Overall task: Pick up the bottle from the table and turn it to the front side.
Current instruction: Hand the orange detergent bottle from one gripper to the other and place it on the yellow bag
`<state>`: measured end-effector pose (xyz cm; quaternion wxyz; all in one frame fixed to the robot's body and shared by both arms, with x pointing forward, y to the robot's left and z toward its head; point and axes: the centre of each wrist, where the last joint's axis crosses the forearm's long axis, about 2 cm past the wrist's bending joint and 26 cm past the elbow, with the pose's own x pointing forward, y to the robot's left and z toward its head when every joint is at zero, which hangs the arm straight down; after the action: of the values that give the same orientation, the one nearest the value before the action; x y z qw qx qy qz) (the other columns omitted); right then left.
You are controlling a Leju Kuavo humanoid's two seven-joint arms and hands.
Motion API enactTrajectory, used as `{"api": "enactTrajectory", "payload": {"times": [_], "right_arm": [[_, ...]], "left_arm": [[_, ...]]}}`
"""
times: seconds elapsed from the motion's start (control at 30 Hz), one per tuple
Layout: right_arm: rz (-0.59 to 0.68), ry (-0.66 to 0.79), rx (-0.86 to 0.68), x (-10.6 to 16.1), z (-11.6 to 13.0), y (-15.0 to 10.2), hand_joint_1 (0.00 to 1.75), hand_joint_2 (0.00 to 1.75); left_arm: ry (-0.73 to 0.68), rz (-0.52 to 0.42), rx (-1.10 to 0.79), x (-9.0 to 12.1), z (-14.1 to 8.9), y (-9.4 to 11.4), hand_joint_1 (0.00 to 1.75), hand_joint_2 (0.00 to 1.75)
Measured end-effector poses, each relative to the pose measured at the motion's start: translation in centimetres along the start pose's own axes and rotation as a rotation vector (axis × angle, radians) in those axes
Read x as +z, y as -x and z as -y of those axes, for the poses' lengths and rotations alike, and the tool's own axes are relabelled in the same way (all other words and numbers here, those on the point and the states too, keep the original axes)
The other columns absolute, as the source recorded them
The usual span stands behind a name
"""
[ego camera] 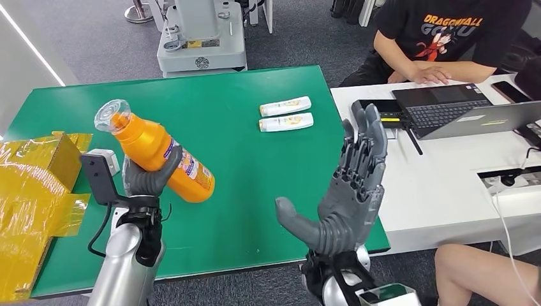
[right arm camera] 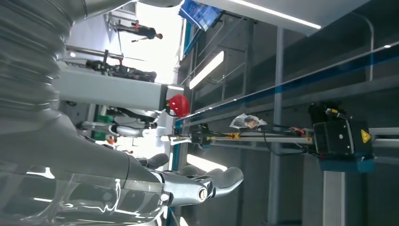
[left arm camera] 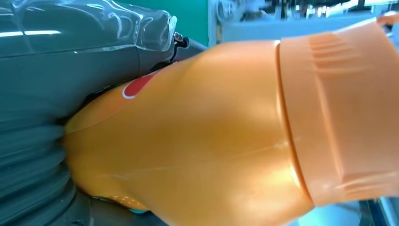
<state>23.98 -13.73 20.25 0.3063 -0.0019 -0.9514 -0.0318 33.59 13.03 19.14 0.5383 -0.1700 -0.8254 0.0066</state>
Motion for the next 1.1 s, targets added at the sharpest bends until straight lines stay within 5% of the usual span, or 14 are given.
{"api": "enactTrajectory", "payload": {"times": [0.43,0.73,1.1], "right_arm": [[-0.081,-0.059,-0.069,3.1,0.0,-1.2,0.0,1.75],[-0.112,-0.046,-0.085,4.2,0.3,-1.6,0.0,1.75],[-0.122,-0.057,-0.104,4.9,0.6,-2.2,0.0,1.75]], "left_arm": [[-0.005,0.098,-0.456,1.1,-8.0,-1.6,1.75,1.75],[0.13,0.161,-0.682,-2.4,-13.3,-3.6,1.75,1.75],[0.256,0.167,-1.122,-4.4,-16.0,-3.0,1.75,1.75]]}}
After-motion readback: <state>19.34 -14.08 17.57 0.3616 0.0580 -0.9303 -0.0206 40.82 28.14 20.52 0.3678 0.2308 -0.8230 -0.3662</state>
